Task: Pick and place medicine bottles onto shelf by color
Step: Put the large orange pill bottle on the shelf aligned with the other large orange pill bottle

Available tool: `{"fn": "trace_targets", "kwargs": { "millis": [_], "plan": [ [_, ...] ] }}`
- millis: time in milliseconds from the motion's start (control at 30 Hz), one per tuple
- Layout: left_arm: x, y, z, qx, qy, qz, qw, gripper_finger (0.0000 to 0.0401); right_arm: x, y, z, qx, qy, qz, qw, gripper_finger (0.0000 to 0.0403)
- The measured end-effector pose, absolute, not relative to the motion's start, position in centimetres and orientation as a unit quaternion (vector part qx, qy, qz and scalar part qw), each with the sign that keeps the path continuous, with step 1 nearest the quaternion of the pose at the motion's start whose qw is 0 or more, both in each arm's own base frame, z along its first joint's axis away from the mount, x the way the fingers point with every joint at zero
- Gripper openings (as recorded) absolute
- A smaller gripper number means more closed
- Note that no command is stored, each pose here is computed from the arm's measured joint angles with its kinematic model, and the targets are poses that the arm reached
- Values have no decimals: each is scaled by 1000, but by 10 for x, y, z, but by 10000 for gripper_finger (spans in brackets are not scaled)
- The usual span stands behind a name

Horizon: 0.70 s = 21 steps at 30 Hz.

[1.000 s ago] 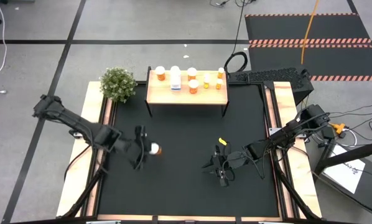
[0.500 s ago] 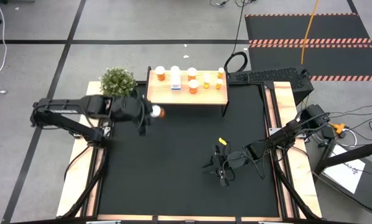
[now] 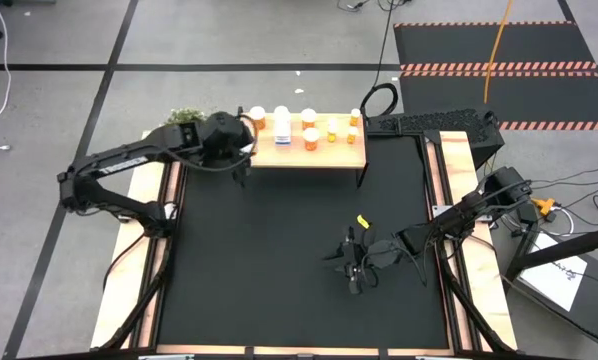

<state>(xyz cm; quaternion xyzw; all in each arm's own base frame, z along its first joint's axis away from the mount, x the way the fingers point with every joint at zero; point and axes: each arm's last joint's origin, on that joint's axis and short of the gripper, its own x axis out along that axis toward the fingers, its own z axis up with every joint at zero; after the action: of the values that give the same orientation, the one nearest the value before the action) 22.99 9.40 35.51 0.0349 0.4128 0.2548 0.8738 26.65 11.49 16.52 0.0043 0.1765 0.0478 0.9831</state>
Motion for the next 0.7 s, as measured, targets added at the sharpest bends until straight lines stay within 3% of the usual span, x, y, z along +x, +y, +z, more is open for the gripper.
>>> {"fn": "trace_targets", "kwargs": {
  "millis": [700],
  "plan": [
    [246,155,324,-54,421,299,855,225,225,91,236,-9,122,-2,992,98]
  ]
}}
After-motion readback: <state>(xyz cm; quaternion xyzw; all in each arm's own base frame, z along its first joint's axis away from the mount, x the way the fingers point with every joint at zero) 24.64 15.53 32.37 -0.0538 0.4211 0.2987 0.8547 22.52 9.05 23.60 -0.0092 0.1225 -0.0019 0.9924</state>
